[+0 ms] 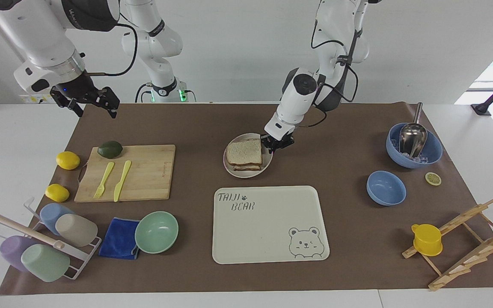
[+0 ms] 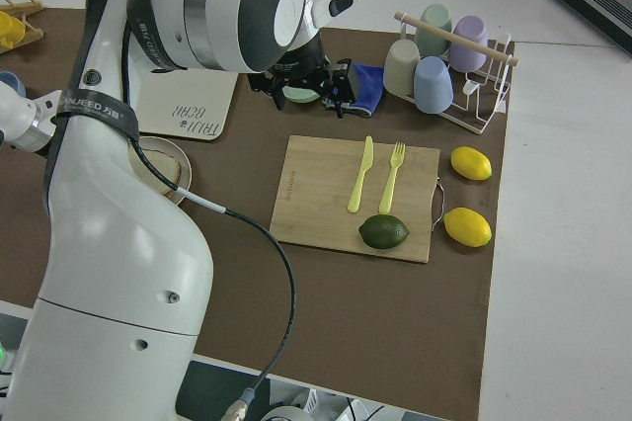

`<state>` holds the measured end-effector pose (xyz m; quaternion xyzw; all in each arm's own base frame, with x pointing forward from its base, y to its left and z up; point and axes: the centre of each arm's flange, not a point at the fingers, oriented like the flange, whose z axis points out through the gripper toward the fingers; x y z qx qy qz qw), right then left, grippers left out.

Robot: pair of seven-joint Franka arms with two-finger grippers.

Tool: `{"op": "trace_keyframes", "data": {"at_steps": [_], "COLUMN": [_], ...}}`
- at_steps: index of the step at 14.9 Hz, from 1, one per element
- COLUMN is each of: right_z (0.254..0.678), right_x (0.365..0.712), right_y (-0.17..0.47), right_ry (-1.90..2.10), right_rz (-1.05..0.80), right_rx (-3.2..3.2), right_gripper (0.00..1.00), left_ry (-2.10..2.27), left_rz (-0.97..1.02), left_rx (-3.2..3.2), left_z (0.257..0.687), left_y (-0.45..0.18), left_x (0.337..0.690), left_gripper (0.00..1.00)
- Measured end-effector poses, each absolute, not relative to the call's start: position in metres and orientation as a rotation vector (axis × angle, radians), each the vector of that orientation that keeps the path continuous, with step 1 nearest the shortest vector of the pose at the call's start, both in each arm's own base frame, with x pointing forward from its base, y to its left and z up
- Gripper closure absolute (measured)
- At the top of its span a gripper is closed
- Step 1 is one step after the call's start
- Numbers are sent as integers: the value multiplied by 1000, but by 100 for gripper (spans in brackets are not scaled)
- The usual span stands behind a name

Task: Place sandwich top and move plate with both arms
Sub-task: 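Slide the white plate with the left gripper onto the bear tray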

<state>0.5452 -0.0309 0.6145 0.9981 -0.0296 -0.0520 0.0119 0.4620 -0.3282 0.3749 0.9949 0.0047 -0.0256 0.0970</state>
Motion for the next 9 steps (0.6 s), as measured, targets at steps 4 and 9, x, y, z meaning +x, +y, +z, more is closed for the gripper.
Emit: {"op": "trace_keyframes", "data": {"at_steps": [4,9], "right_z": [614,614], "right_x": [545,545], "right_y": [-31,-31], "right_ry": [-92,-92], "right_rz": [-162,-162], "right_rx": [3112,3112], "right_gripper": [0,0], "left_ry": [90,177], "left_rz": [-55,-71], "left_rx": [2915,2903], "left_z": [425,394], "left_y": [-311,-304], "left_x": [514,581], "left_gripper": [95,95]}}
